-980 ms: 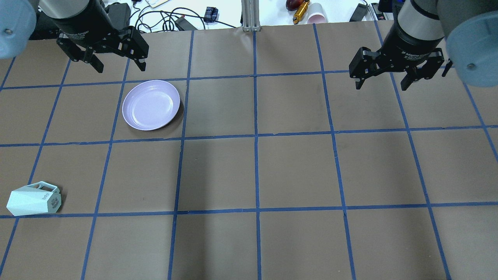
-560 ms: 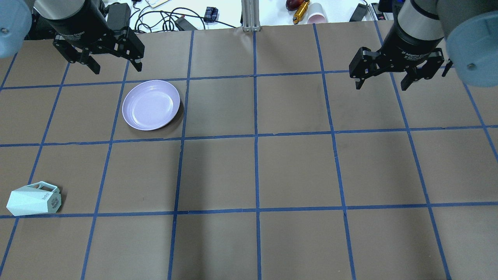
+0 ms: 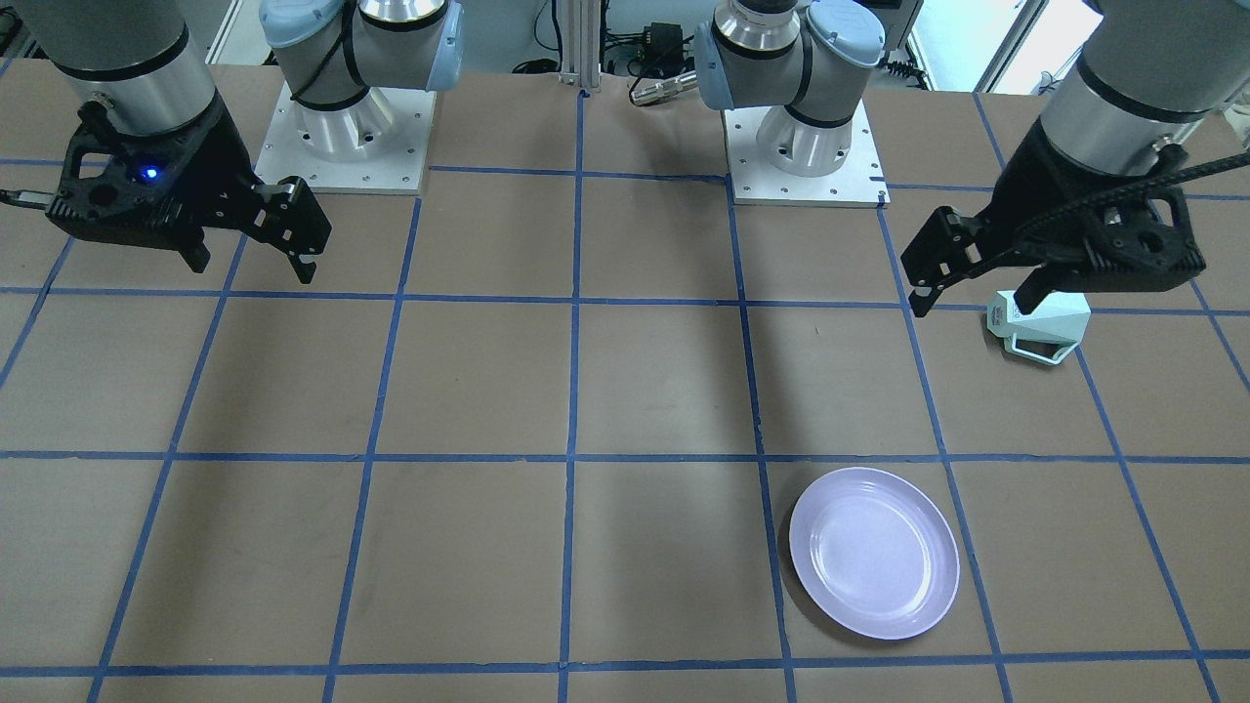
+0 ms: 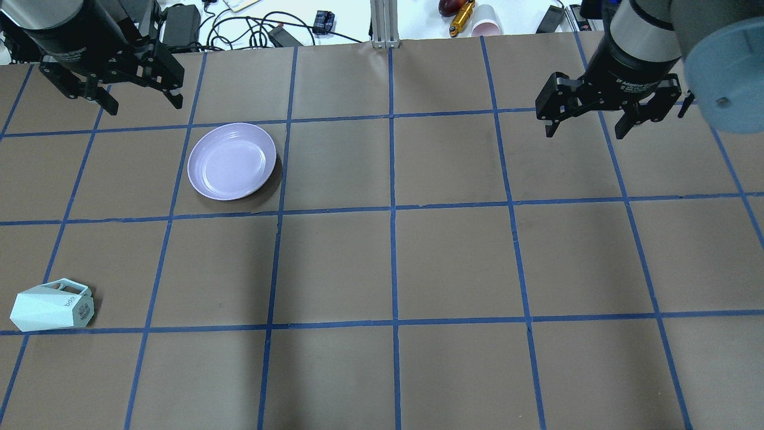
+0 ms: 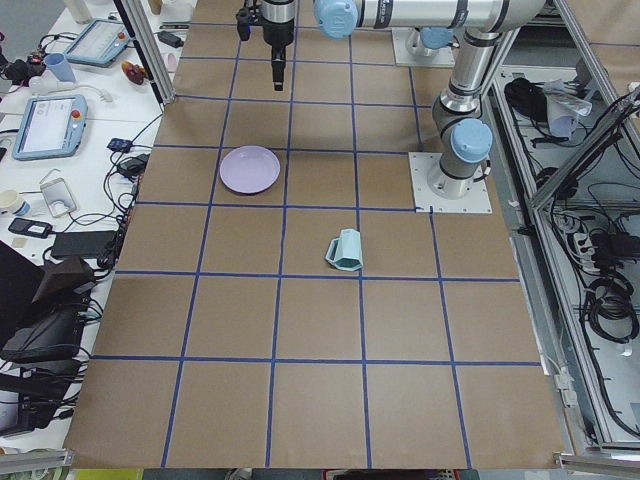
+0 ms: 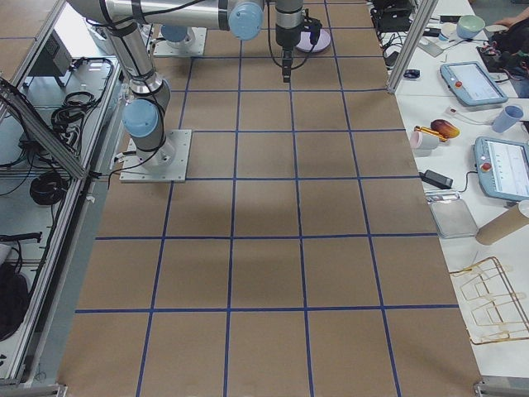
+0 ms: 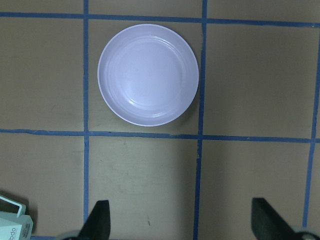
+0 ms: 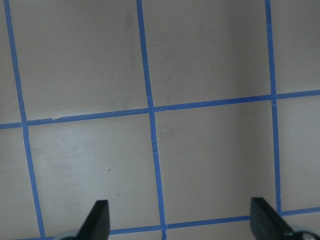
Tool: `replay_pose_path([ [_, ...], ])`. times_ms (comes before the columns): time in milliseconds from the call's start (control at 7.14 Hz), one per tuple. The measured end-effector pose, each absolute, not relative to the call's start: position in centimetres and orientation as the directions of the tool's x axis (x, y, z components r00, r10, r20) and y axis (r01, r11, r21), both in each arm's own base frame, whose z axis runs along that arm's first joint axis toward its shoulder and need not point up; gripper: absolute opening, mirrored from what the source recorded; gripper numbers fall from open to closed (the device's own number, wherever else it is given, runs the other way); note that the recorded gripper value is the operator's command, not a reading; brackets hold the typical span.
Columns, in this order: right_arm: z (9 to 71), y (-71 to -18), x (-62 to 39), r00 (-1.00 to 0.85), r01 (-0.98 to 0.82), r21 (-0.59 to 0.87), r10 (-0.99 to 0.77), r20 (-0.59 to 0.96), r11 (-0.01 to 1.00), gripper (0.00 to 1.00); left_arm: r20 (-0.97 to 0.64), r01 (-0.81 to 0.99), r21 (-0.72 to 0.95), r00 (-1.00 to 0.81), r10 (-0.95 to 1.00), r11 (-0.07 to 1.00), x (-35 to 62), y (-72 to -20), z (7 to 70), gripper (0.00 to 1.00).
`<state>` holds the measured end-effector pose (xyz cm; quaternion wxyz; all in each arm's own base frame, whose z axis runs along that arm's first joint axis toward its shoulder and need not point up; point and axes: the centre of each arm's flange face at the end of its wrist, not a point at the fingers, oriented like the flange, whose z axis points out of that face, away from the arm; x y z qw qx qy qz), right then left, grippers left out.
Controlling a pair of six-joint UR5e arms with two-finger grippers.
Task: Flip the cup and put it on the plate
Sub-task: 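Move the left gripper outward and down toward the mint-green cup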
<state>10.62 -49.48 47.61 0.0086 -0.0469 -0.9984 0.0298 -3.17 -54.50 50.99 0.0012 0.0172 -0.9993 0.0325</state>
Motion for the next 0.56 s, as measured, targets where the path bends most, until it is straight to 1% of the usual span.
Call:
replay_pose_path([
  [280,47.6,-49.5,10.6,-0.995,0.093,-0.061,0.094,0.014,0.994,1.0,0.0,0.005,-0.05,-1.0,0.005,0.999,1.2,-53.9,51.3,1.0],
  [560,47.6,-49.5,10.6,-0.995,0.093,-0.061,0.094,0.014,0.994,1.0,0.007,-0.011,-0.018,-1.0,-0.011,1.0,5.5,-53.0,51.4,1.0],
])
